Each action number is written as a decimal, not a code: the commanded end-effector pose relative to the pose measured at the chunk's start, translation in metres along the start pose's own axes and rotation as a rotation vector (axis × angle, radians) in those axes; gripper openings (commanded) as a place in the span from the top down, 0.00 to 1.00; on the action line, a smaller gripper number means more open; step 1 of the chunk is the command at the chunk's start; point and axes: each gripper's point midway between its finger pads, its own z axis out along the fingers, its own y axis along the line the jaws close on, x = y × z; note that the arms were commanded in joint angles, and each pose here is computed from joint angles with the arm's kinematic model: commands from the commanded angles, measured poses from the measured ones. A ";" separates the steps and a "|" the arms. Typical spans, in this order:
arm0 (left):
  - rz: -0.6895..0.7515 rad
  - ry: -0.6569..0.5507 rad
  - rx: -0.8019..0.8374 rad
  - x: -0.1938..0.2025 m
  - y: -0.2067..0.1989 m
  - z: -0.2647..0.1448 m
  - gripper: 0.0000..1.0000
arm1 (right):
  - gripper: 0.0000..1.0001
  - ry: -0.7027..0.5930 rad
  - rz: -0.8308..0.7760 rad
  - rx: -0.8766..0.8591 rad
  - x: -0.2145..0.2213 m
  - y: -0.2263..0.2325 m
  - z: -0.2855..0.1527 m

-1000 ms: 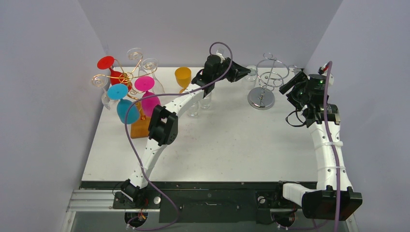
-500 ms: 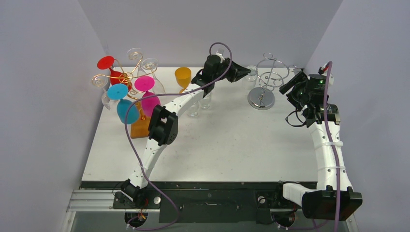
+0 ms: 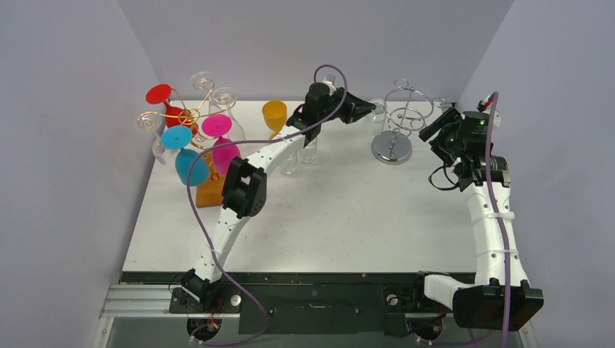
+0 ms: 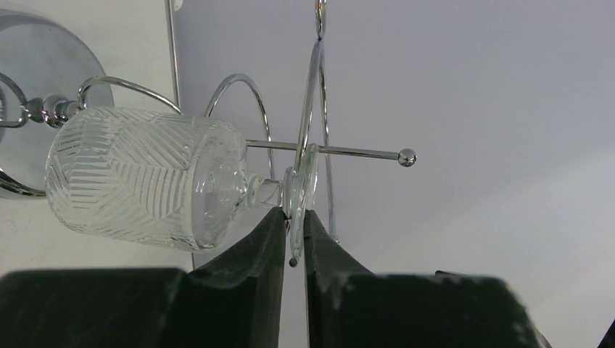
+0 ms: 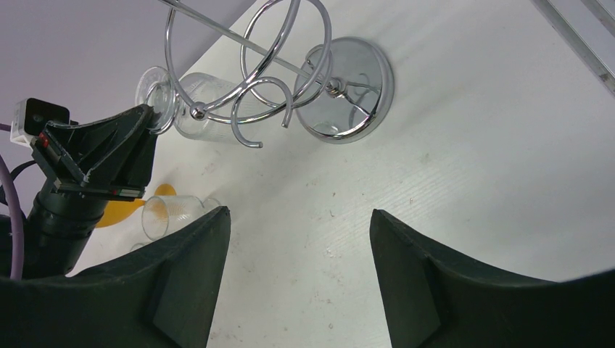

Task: Take the wine glass off the wine glass rack
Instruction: Adjust the wine rack at the center of the board, then pick up the wine glass from the wine rack, then place the wine glass at the center of the board.

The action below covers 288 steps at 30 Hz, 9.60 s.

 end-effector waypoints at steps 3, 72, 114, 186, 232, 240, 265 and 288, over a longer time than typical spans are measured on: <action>0.079 0.009 0.255 0.001 -0.112 -0.039 1.00 | 0.34 -0.052 -0.008 -0.031 -0.012 0.005 -0.005; 0.056 0.004 0.207 0.013 -0.086 -0.071 1.00 | 0.40 -0.041 0.045 -0.101 -0.032 0.032 0.038; 0.075 0.003 0.159 0.011 -0.073 -0.073 0.79 | 0.48 0.049 0.060 -0.026 -0.012 0.013 0.088; 0.172 0.011 0.145 0.024 -0.089 -0.123 1.00 | 0.43 0.023 0.048 -0.051 -0.024 0.022 0.077; -0.138 0.087 0.454 0.133 -0.195 -0.235 1.00 | 0.10 -0.094 0.240 -0.871 0.063 0.112 -0.092; -0.152 0.114 0.507 0.147 -0.216 -0.243 1.00 | 0.10 -0.100 0.326 -1.056 0.063 0.124 -0.117; -0.210 0.193 0.589 0.175 -0.215 -0.264 1.00 | 0.61 -0.090 0.452 -1.497 0.043 0.161 -0.199; 0.528 -0.132 -0.161 0.121 -0.049 -0.303 0.03 | 1.00 -0.014 -0.058 -0.585 0.059 0.119 -0.103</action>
